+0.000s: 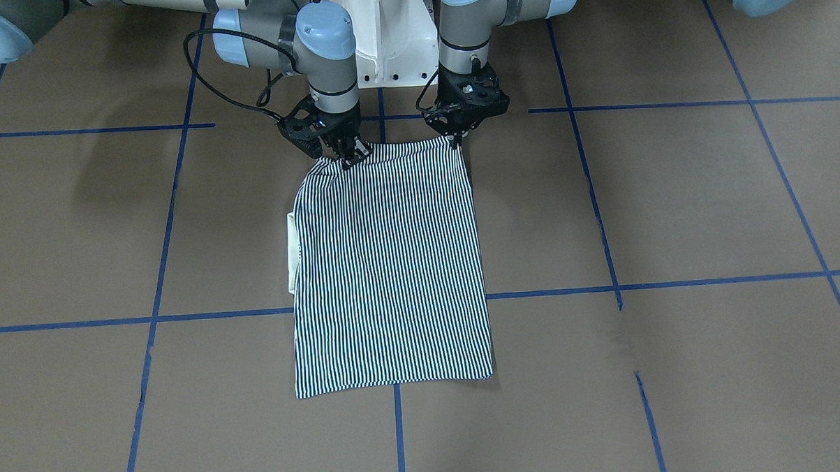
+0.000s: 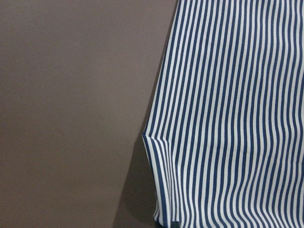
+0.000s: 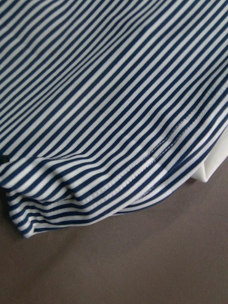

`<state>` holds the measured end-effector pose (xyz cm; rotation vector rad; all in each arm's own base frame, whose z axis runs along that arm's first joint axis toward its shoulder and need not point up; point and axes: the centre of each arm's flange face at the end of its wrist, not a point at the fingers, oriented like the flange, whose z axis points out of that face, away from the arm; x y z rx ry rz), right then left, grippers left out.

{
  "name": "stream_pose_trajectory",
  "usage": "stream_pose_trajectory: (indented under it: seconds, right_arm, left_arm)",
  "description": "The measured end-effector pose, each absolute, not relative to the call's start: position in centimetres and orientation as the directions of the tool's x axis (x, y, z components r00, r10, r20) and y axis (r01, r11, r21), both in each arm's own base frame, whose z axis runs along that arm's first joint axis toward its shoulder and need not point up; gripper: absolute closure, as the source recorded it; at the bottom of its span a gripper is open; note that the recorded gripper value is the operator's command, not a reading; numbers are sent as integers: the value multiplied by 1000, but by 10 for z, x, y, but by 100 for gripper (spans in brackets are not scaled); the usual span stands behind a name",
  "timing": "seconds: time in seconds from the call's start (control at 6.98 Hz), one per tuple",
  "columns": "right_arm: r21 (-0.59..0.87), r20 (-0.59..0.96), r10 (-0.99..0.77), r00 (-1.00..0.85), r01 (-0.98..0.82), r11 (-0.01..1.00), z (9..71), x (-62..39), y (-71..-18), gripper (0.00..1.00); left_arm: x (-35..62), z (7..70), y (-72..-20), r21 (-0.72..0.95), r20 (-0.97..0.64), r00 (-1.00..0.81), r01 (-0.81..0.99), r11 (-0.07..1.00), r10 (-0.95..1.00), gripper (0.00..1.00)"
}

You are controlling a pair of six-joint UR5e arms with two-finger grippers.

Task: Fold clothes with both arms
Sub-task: 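Lift the near edge with both grippers and fold it toward the far end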

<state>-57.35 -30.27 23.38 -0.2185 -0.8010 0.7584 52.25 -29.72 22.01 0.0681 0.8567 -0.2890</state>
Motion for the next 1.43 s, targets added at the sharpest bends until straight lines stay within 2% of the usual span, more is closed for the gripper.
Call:
stream_pose_trajectory:
  seconds: [0.43, 0.72, 1.15, 1.43]
  right_arm:
    - [-439, 640, 620, 454, -446, 780, 219, -541, -248, 100]
    - [-366, 686, 538, 489, -406, 837, 224, -529, -252, 100]
    - [-312, 712, 516, 476, -445, 840, 219, -516, -308, 100]
    - [-306, 717, 516, 470, -453, 837, 214, -537, -325, 100]
  left_arm:
    - [504, 204, -235, -69, -793, 588, 171, 983, -158, 100]
    - [492, 206, -220, -70, -800, 583, 146, 987, -143, 100]
    - [495, 201, -281, -68, -798, 566, 255, 964, -206, 100]
    - [514, 210, -324, -104, -796, 536, 337, 936, -281, 100]
